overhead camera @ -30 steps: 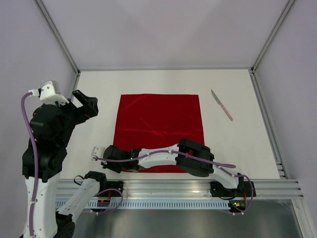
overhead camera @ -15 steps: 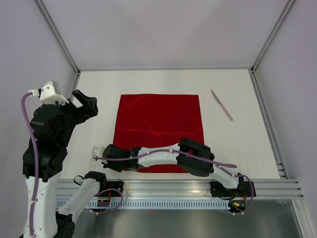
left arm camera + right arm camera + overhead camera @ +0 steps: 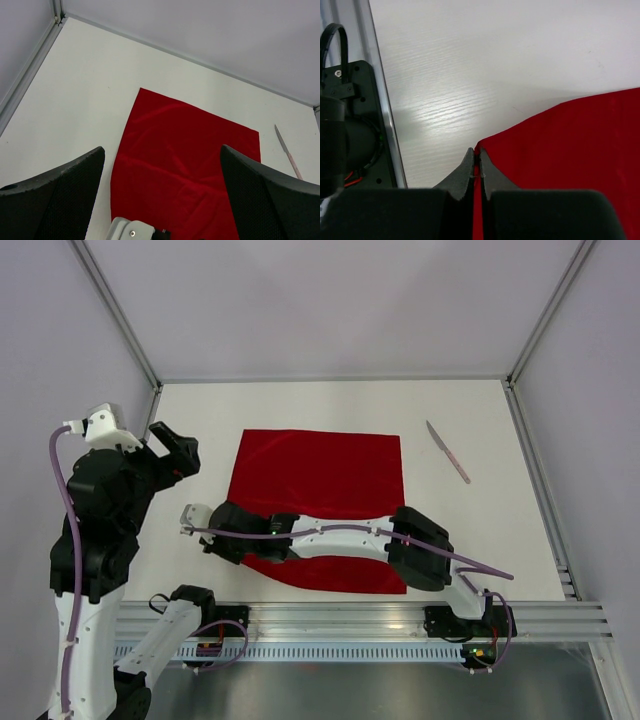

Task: Fold the napkin, place the utensils inside, and roll it up
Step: Fold the napkin, then grab a utensil with the right arm

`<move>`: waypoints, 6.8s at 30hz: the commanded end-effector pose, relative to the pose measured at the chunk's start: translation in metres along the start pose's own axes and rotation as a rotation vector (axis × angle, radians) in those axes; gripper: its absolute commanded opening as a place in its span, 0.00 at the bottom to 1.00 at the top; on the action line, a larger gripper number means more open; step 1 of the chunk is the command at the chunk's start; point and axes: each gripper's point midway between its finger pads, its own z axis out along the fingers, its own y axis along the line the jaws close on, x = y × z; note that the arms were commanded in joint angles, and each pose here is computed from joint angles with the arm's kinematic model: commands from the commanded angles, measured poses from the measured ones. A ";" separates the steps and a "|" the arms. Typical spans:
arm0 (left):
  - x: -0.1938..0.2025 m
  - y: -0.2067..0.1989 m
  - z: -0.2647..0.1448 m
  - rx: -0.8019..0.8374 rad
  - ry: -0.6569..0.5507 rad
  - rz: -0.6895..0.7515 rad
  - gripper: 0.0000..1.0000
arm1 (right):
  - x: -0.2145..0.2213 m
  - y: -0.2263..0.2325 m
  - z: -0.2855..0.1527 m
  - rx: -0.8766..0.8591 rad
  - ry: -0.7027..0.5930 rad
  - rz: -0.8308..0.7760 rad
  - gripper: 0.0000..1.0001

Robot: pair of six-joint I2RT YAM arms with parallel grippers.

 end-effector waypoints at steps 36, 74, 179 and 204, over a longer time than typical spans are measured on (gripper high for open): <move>0.085 -0.008 0.043 0.154 0.108 0.047 1.00 | 0.112 -0.335 -0.158 0.597 0.125 0.275 0.01; 0.112 -0.001 0.056 0.146 0.154 0.059 1.00 | 0.199 -0.430 -0.222 0.785 0.163 0.495 0.00; 0.124 -0.007 0.055 0.195 0.196 0.063 1.00 | 0.286 -0.468 -0.353 0.849 0.180 0.692 0.52; 0.125 -0.010 0.051 0.217 0.196 0.061 1.00 | 0.390 -0.426 -0.370 0.690 0.322 0.748 0.59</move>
